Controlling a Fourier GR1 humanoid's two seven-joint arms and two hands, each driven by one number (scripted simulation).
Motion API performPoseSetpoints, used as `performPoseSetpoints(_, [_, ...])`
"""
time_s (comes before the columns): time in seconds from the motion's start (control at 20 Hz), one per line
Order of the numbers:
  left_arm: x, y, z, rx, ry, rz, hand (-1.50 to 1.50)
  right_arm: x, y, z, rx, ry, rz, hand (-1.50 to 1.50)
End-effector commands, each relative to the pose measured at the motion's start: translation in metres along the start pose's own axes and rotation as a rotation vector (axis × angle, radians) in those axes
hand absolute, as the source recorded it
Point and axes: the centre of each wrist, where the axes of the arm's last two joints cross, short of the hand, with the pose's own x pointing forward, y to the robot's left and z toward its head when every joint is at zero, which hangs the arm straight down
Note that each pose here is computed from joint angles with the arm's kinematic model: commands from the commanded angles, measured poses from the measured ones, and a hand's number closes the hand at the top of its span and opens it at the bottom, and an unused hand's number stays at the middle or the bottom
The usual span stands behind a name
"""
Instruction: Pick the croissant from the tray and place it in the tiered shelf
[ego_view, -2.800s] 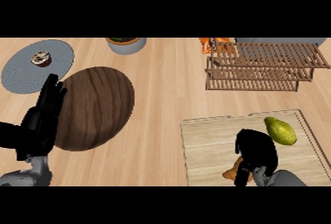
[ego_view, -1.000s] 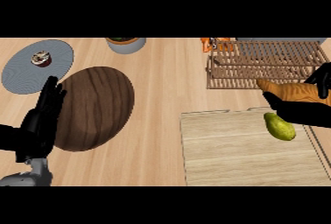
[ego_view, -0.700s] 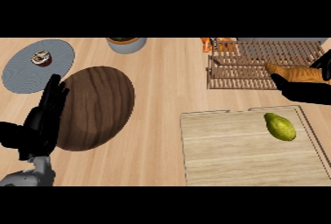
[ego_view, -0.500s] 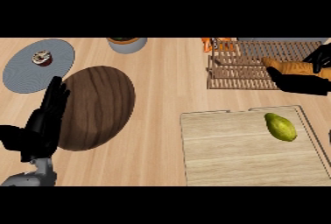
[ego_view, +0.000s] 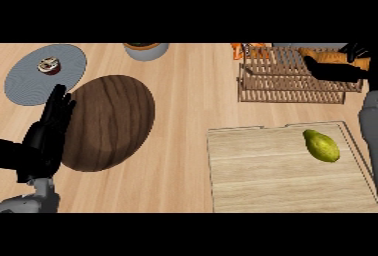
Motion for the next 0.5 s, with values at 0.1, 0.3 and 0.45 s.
performPoseSetpoints(0.1, [-0.007, -0.008, -0.009, -0.007, -0.011, 0.005, 0.00, 0.000, 0.034, -0.021, -0.003, -0.029, -0.002, 1.50])
performPoseSetpoints(0.3, [0.000, -0.012, 0.004, -0.025, -0.007, 0.002, 0.00, -0.015, 0.017, -0.047, -0.069, 0.051, -0.081, 1.50])
performPoseSetpoints(0.45, [0.003, 0.008, -0.009, -0.002, -0.016, 0.007, 0.00, -0.011, 0.044, -0.042, -0.003, 0.092, -0.132, -1.50])
